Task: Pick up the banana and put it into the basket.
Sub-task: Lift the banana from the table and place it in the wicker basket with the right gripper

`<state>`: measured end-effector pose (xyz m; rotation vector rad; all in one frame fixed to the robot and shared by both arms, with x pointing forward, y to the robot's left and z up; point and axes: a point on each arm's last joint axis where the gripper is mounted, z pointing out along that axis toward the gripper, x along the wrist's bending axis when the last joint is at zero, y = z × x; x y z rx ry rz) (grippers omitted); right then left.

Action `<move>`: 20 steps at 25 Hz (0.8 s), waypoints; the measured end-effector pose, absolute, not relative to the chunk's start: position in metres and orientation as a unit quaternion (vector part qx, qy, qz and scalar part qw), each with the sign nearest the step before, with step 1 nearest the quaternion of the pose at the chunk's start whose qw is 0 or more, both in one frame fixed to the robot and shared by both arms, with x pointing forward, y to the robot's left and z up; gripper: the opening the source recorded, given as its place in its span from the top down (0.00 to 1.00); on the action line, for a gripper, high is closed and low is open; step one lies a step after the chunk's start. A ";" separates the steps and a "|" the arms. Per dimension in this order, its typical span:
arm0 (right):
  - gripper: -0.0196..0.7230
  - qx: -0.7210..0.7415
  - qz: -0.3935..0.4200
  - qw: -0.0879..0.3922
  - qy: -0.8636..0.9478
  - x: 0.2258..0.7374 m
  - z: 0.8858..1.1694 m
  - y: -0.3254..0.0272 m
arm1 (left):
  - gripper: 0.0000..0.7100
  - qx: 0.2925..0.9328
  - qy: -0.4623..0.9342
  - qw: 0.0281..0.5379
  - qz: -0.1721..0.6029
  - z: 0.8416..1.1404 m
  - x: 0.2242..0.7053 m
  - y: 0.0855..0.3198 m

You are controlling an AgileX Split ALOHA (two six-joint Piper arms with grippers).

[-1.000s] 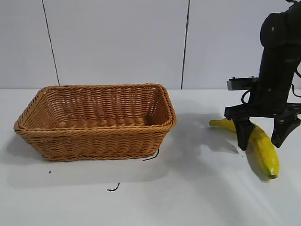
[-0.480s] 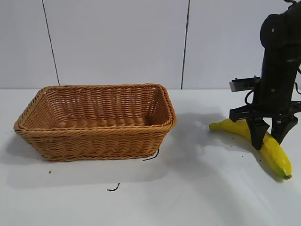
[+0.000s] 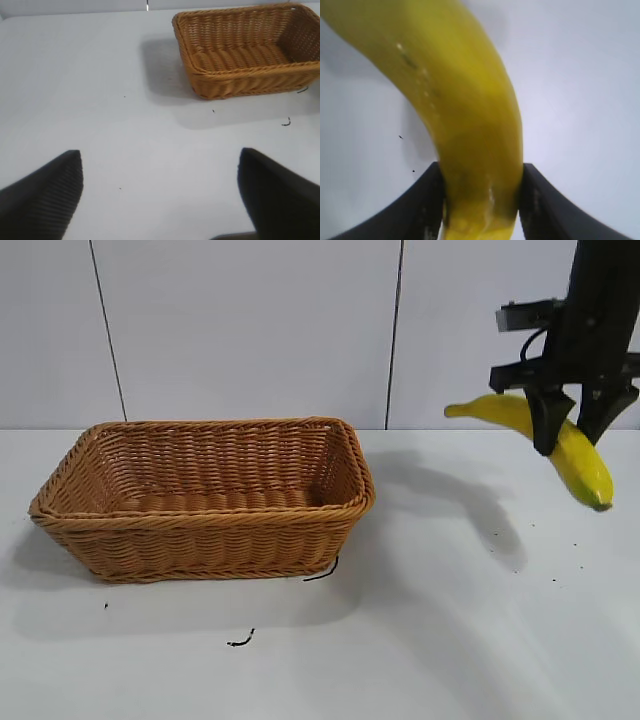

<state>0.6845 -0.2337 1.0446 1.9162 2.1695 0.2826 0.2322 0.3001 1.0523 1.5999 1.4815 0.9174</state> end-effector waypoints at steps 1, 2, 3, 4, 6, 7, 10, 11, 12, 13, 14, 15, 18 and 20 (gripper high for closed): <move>0.58 0.645 0.104 0.119 0.747 0.684 1.049 -0.223 | 0.11 0.626 0.580 0.378 0.359 1.052 0.232 0.300; 0.58 0.635 0.113 0.122 0.754 0.683 1.054 -0.212 | 0.11 0.626 0.580 0.378 0.359 1.052 0.232 0.300; 0.58 0.627 0.120 0.124 0.760 0.682 1.057 -0.201 | 0.11 0.626 0.580 0.378 0.359 1.052 0.232 0.300; 0.58 0.616 0.125 0.125 0.768 0.680 1.060 -0.189 | 0.11 0.626 0.580 0.378 0.359 1.052 0.232 0.300; 0.58 0.597 0.135 0.125 0.781 0.675 1.066 -0.168 | 0.11 0.626 0.580 0.378 0.359 1.052 0.232 0.300; 0.58 0.588 0.139 0.125 0.787 0.672 1.068 -0.159 | 0.11 0.626 0.580 0.378 0.359 1.052 0.232 0.300; 0.58 0.556 0.144 0.123 0.810 0.661 1.069 -0.129 | 0.11 0.626 0.580 0.378 0.359 1.052 0.232 0.300; 0.58 0.542 0.144 0.122 0.819 0.658 1.069 -0.120 | 0.11 0.626 0.580 0.378 0.359 1.052 0.232 0.300; 0.58 0.528 0.148 0.123 0.827 0.654 1.069 -0.111 | 0.11 0.626 0.580 0.378 0.359 1.052 0.232 0.300; 0.58 0.514 0.154 0.126 0.834 0.652 1.070 -0.104 | 0.11 0.626 0.580 0.378 0.359 1.052 0.232 0.300; 0.58 0.495 0.163 0.133 0.843 0.650 1.071 -0.095 | 0.11 0.626 0.580 0.378 0.359 1.052 0.232 0.300; 0.58 0.480 0.173 0.138 0.849 0.648 1.072 -0.087 | 0.11 0.626 0.580 0.378 0.359 1.052 0.232 0.300; 0.58 0.450 0.193 0.148 0.859 0.644 1.072 -0.070 | 0.11 0.626 0.580 0.378 0.359 1.052 0.232 0.300; 0.58 0.442 0.198 0.151 0.862 0.644 1.070 -0.064 | 0.11 0.626 0.580 0.378 0.359 1.052 0.232 0.300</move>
